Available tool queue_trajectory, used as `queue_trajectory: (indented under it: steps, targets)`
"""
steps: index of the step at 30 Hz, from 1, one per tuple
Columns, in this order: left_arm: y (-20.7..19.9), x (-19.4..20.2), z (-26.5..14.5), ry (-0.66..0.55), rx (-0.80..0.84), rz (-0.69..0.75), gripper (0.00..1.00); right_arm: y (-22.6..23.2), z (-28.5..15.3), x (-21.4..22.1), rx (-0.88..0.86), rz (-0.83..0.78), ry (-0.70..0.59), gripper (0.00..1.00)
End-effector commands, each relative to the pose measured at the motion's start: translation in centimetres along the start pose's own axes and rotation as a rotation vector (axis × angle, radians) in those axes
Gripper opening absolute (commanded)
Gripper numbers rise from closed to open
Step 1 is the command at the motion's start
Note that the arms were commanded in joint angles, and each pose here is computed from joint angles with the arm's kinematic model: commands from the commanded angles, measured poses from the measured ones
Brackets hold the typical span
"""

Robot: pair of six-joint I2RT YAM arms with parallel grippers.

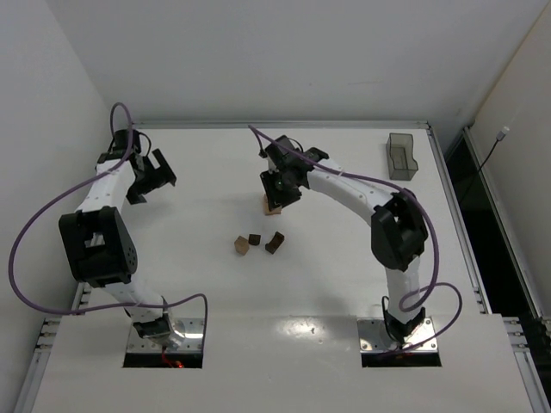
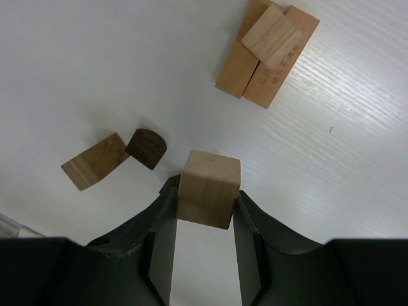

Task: Build the wood block tower

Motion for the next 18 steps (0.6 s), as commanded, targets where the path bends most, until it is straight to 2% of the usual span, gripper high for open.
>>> queue_trajectory:
  steps: [1, 18]
  targets:
    - [0.0, -1.8, -0.6, -0.056, -0.017, -0.016, 1.00, 0.9, 0.0, -1.8, -0.023, 0.080, -0.047, 0.00]
    - [0.0, -1.6, 0.5, -0.028, -0.025, -0.015, 1.00, -0.1, 5.2, -2.0, 0.026, 0.113, -0.004, 0.00]
Point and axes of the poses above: each gripper's point midway between its finger pads, its own z axis out along the fingers, its own y axis along the line the jaws close on, x = y × z, the point moved 5 cm from there along -z, back along the fingers, and after that the axes turned 8 degrees about z, right-handed, at the moved point
